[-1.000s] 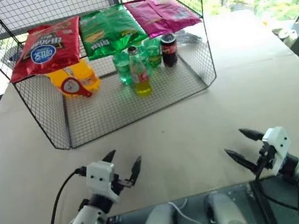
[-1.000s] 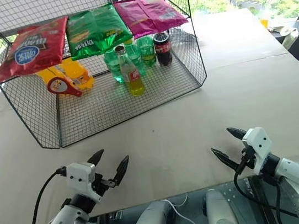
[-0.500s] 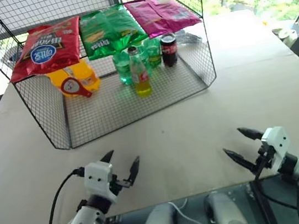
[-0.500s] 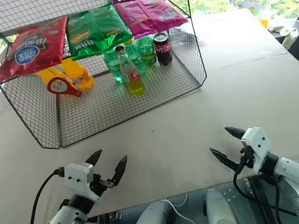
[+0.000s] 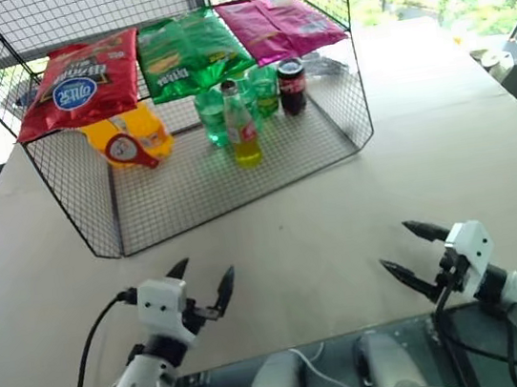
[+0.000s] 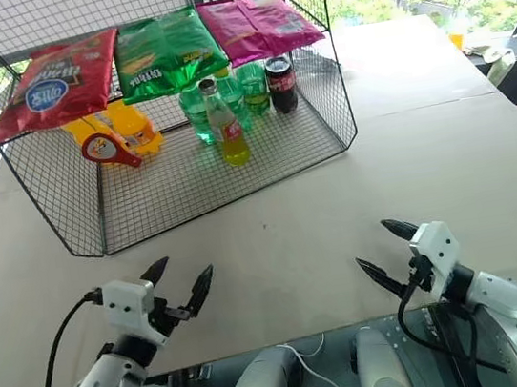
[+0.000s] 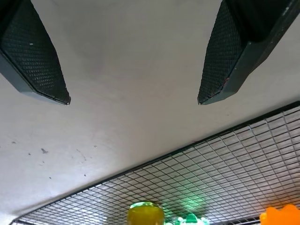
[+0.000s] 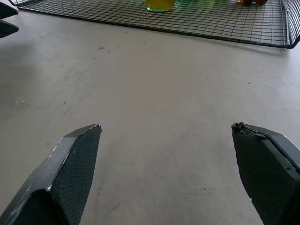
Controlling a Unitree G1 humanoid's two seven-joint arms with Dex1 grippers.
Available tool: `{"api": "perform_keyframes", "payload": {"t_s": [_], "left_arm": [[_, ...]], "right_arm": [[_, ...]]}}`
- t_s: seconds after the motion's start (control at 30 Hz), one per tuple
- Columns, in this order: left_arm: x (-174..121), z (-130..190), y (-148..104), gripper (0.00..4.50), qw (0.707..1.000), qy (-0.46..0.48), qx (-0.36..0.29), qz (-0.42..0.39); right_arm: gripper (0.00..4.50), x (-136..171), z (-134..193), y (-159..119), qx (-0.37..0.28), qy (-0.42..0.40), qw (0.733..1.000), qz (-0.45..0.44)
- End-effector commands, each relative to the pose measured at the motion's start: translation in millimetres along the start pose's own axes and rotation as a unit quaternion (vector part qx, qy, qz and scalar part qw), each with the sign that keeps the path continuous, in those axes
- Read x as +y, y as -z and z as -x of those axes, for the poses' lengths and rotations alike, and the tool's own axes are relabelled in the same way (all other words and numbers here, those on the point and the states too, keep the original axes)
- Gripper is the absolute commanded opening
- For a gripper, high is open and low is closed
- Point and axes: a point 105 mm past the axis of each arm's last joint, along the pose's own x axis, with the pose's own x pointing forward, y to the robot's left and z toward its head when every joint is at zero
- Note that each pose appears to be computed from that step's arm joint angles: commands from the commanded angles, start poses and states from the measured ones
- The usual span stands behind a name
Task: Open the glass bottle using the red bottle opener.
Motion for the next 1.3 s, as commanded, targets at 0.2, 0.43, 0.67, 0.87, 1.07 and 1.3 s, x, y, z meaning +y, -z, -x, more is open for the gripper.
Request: {"api": "perform_keyframes", "payload": {"t_s": [0.2,0.43,0.67,0.87,1.07,1.3], "left_arm": [[34.0,-30.0,-57.1,4.5,0.993,-0.06,-0.1,-0.029],[94.5,-47.2,-115.6,4.5,0.958,-0.21,-0.184,-0.062],[111.3,-65.3,-132.0,4.5,0.952,-0.23,-0.194,-0.057],[111.8,-89.3,-128.5,4.5,0.962,-0.204,-0.181,-0.026],[113.6,-103.1,-117.0,4.5,0.969,-0.183,-0.165,0.012],[116.1,-104.9,-119.6,2.8,0.97,-0.173,-0.173,-0.001]], "right_arm": [[4.48,24.0,-33.3,-63.3,-0.112,-0.064,0.992,0.019],[4.48,43.6,-46.5,-123.4,-0.197,-0.12,0.973,0.006],[4.48,37.5,-50.2,-129.5,-0.203,-0.11,0.973,0.014],[4.48,34.5,-51.4,-128.7,-0.202,-0.104,0.974,0.022],[4.48,32.7,-50.2,-120.9,-0.189,-0.105,0.976,0.02],[4.5,32.2,-43.7,-129.9,-0.198,-0.148,0.969,0.013]]}}
